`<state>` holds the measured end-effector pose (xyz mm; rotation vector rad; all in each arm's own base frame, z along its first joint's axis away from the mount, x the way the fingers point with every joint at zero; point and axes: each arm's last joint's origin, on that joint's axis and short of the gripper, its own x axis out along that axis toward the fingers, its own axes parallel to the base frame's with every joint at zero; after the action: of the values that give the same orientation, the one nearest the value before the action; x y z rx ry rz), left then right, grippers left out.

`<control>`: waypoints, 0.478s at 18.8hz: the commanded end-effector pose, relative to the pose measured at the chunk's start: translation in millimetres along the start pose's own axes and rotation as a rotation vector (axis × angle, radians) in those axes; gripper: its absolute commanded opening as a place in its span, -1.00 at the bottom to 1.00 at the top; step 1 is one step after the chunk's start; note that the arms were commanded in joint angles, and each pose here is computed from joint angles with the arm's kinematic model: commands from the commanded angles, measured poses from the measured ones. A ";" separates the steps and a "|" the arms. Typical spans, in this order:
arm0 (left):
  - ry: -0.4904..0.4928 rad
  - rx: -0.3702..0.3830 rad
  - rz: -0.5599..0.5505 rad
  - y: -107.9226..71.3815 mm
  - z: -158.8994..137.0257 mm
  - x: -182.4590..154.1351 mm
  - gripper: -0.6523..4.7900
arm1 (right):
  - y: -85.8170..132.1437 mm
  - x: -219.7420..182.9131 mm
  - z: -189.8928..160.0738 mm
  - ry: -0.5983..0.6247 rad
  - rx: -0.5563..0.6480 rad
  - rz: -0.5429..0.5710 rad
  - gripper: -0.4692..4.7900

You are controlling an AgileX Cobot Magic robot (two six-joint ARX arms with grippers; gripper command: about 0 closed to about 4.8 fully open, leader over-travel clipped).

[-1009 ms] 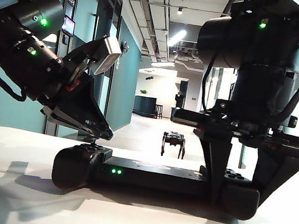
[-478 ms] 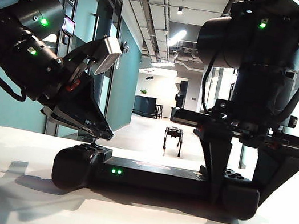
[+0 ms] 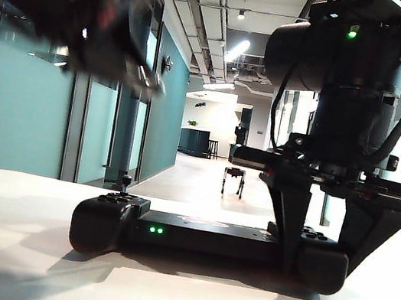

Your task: Push the left joystick on the remote control sitting on the white table forward to make the robot dog walk in a straight line until it approaches the door.

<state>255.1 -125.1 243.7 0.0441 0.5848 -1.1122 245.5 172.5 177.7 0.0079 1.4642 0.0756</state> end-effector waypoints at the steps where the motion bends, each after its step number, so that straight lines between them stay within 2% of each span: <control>1: -0.094 -0.059 0.103 -23.3 22.6 -34.9 -0.78 | 1.6 -1.2 2.5 -0.022 -0.005 0.030 -0.07; 3: -0.186 -0.083 0.200 -40.8 32.9 -60.7 -0.78 | 1.7 -1.3 2.5 -0.022 -0.054 0.031 -0.03; 5: -0.286 -0.093 0.300 -62.8 38.7 -91.2 -0.78 | 1.6 -1.5 2.2 -0.018 -0.078 0.029 0.47; 6: -0.318 -0.086 0.331 -73.8 38.1 -105.1 -0.78 | 1.7 -1.8 2.2 -0.019 -0.080 0.030 0.62; 9: -0.373 -0.068 0.401 -103.3 28.4 -139.8 -0.78 | 2.0 -10.3 2.9 0.004 -0.115 0.004 0.62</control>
<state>143.2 -69.3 357.8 -0.0994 0.2530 -0.7176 247.6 173.4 181.5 -0.0587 1.4654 0.1550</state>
